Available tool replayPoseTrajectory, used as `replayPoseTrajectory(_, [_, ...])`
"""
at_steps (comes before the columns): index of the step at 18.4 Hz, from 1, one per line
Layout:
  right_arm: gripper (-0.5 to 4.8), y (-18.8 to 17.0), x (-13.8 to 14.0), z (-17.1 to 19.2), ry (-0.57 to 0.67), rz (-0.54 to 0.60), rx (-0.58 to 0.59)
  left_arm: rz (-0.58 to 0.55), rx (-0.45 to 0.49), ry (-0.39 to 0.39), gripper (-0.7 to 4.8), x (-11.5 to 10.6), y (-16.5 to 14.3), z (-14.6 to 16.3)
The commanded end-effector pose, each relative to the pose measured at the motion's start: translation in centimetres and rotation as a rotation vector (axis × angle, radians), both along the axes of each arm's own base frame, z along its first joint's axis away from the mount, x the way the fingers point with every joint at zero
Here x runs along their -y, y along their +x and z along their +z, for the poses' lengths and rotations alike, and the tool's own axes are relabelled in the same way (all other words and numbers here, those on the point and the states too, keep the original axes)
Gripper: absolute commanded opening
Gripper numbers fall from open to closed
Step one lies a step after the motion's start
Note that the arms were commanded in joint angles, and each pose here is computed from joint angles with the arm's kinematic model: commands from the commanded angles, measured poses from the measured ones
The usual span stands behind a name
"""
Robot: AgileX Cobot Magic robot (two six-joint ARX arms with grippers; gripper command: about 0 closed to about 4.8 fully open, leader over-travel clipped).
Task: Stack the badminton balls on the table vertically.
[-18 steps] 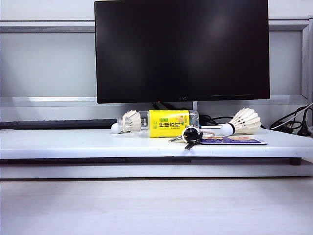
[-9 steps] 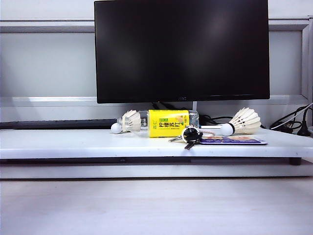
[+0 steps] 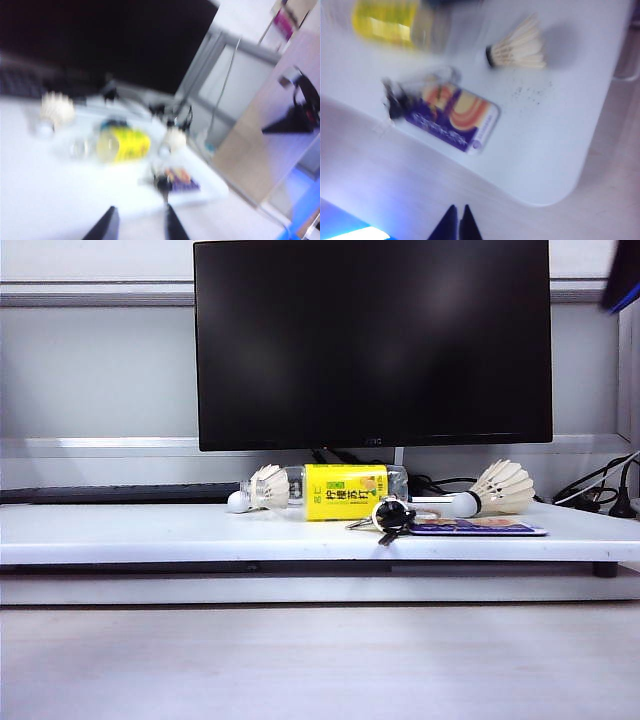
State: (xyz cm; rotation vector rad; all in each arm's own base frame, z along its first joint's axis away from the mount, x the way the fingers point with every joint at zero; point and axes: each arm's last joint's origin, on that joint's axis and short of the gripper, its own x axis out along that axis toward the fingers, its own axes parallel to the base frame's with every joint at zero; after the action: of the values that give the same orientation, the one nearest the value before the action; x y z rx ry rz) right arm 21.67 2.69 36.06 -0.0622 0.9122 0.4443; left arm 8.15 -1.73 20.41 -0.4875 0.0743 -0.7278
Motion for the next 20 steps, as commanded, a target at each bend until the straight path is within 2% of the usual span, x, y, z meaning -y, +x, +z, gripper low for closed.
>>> replayPoseTrajectory(1, [0.21, 3.7, -1.8, -0.9, -0.162, 0.242, 0.002, -0.035, -0.133, 0.006, 1.32, 0.1, -0.2, -0.9])
replayPoseTrajectory(3, [0.21, 5.0, -3.0, -1.7, -0.199, 0.338, 0.021, -0.060, -0.145, 0.005, 1.54, 0.1, -0.2, -0.9])
replayPoseTrajectory(6, [0.21, 6.0, -4.6, -2.8, -0.240, 0.431, 0.030, -0.066, -0.142, 0.006, 1.55, 0.1, -0.4, -0.2])
replayPoseTrajectory(8, [0.22, 6.1, -5.7, -3.4, -0.351, 0.505, 0.041, -0.077, -0.106, 0.012, 1.56, 0.2, -0.8, 1.2])
replayPoseTrajectory(11, [0.32, 6.1, -7.5, -3.6, -0.560, 0.646, 0.116, -0.116, -0.037, 0.042, 1.57, 0.3, -1.4, 4.0])
replayPoseTrajectory(13, [0.88, 6.1, -8.5, -3.4, -0.645, 0.757, 0.197, -0.163, -0.017, 0.068, 1.57, 0.4, -1.4, 5.5])
replayPoseTrajectory(15, [0.97, 6.1, -9.2, -3.2, -0.715, 0.883, 0.282, -0.221, -0.048, 0.095, 1.57, 0.5, -1.1, 6.6])
replayPoseTrajectory(17, [1.00, 6.4, -9.4, -3.1, -0.757, 0.942, 0.348, -0.266, -0.123, 0.113, 1.57, 0.5, -0.1, 7.1])
replayPoseTrajectory(20, [1.14, 7.0, -9.6, -3.5, -0.801, 1.003, 0.369, -0.308, -0.248, 0.124, 1.57, 0.5, 1.9, 7.1])
